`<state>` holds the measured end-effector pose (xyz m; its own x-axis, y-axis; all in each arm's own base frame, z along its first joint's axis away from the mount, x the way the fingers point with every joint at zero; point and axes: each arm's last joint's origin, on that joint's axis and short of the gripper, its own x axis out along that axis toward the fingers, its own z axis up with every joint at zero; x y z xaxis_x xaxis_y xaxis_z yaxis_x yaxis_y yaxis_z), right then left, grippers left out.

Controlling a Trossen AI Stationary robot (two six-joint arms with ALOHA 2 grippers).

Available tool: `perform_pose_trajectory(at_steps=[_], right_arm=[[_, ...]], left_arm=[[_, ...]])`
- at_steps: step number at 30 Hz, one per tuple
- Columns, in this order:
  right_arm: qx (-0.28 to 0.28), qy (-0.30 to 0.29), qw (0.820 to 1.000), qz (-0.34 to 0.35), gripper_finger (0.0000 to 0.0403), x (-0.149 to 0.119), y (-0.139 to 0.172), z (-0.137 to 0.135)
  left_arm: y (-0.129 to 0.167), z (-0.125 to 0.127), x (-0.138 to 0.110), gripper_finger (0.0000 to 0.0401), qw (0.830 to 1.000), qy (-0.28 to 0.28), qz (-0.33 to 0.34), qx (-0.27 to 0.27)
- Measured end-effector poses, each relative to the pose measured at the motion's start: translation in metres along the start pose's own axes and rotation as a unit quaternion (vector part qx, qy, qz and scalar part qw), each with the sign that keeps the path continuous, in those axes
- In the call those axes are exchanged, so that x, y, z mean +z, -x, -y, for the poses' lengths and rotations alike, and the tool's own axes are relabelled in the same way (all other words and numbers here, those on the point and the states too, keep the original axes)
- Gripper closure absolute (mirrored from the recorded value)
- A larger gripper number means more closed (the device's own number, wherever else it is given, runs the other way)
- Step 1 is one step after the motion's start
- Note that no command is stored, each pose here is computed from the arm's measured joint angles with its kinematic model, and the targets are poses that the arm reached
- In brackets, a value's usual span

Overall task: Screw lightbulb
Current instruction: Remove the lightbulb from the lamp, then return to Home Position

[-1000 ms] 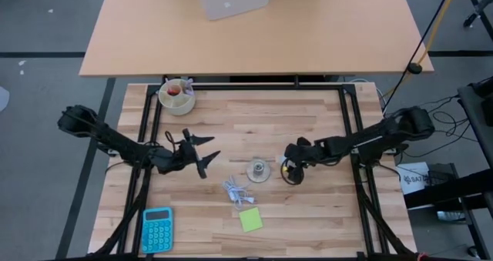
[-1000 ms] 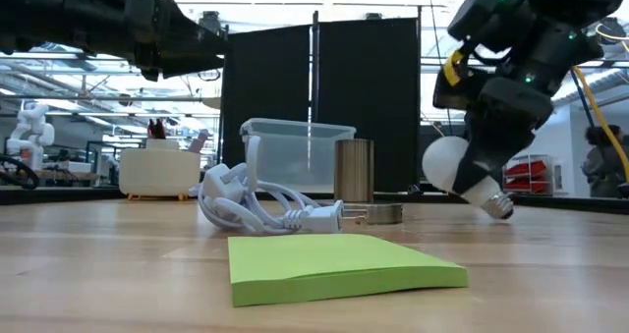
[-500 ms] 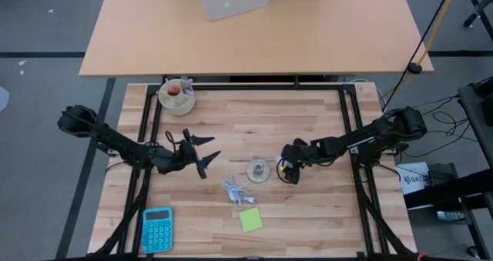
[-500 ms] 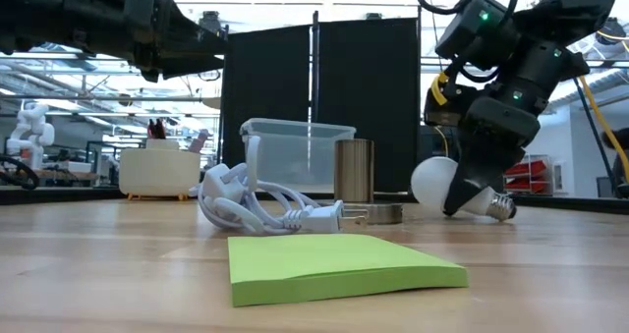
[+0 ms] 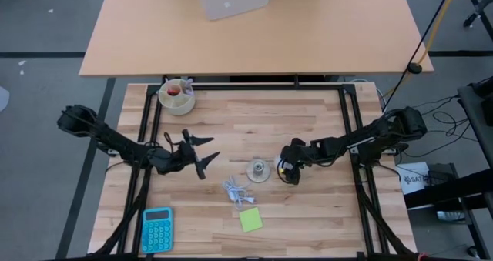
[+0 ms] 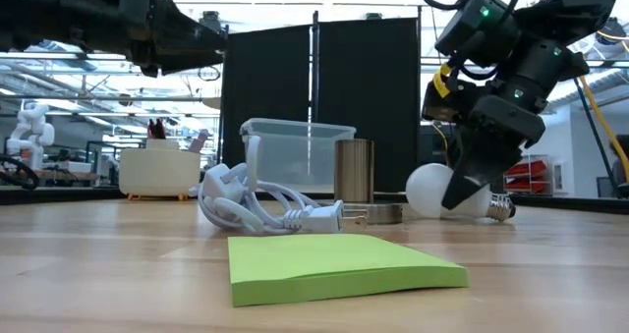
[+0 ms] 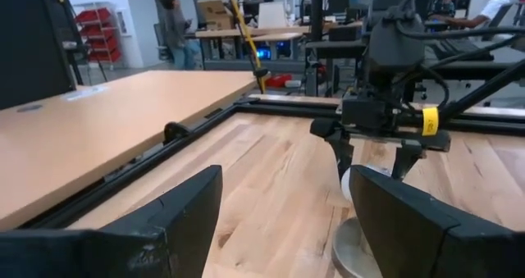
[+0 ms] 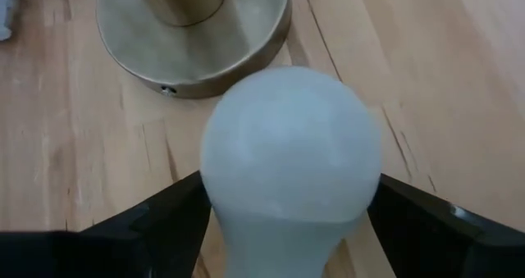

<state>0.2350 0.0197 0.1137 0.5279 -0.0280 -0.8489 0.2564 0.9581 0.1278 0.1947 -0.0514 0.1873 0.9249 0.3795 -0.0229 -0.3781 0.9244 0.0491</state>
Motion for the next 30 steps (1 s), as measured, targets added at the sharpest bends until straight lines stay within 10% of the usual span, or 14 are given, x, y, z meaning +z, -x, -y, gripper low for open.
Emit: perform_pose_trajectory(at_steps=[8, 19, 30], right_arm=[[0.011, 0.023, 0.999, 0.036, 0.0098, 0.007, 0.015, -0.001], [-0.039, 0.095, 0.981, 0.167, 0.0113, 0.021, 0.075, 0.003], [-0.157, 0.100, 0.948, 0.259, 0.0275, 0.006, 0.141, 0.022]], left_arm=[[0.013, -0.002, 0.017, 0.0164, 0.999, -0.010, 0.031, -0.014], [0.039, -0.014, 0.030, 0.0363, 0.999, -0.039, 0.021, -0.028], [0.063, -0.039, 0.039, 0.0400, 0.998, -0.050, 0.022, -0.037]])
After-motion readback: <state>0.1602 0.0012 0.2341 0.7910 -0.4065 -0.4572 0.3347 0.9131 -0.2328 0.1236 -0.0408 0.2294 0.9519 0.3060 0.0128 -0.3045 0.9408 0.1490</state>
